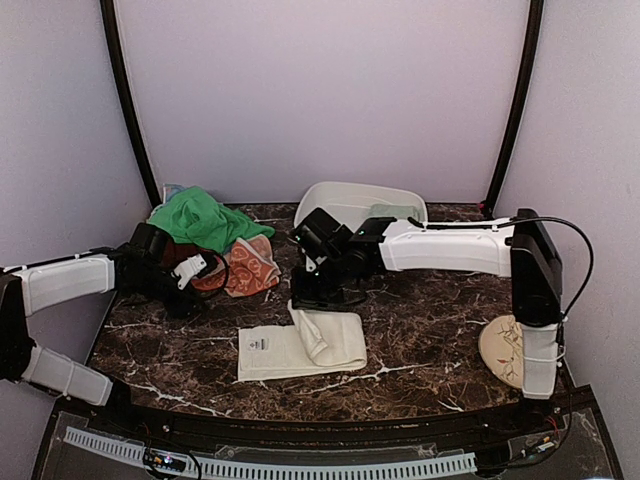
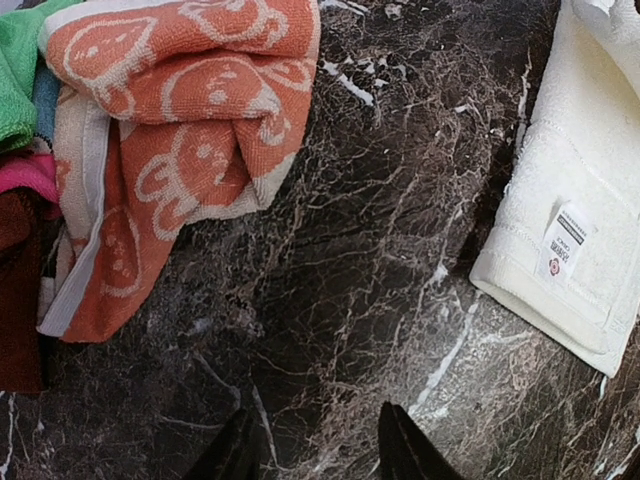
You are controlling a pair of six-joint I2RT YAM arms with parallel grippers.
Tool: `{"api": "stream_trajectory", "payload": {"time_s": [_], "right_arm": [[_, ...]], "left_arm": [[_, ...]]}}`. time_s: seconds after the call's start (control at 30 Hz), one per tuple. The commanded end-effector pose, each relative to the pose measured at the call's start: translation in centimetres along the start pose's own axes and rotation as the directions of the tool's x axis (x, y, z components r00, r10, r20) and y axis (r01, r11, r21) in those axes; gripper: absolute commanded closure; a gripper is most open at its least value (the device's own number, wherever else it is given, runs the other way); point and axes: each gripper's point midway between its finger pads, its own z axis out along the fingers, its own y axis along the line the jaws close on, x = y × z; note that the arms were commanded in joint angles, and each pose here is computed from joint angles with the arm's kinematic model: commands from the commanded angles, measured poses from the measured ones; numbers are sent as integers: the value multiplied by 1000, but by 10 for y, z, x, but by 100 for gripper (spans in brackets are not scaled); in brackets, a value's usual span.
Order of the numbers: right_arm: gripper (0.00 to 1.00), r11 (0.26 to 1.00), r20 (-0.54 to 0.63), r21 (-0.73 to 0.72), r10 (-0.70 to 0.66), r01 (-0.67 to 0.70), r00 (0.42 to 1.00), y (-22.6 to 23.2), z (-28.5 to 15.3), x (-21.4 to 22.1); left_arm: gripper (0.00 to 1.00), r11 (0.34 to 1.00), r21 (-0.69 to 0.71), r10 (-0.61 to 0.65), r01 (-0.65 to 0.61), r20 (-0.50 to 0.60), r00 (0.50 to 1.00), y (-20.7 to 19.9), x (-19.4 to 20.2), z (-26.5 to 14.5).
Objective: Roll the towels
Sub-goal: Fold the towel at the center of the board.
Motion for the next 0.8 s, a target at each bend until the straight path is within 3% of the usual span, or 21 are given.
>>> {"api": "stream_trajectory", "payload": {"time_s": [0.0,0.5,0.63,0.77], "right_arm": [[100,997,-6,-82,-15,14,1000,29,0,-1],[100,989,-134,-150,-20,-1,991,45,53,19],[92,981,-177,-193,-23,-12,984,53,72,25],[92,971,-171,-239,-22,-20,985,67,76,19]], "left_arm": [[56,999,-34,42,-40,45,998,2,-2,-5],[57,998,-30,47,-46,24,999,5,-6,-8],[56,998,-29,52,-51,23,998,5,-7,-8],[56,998,-30,54,-53,21,998,6,-7,-9]]}}
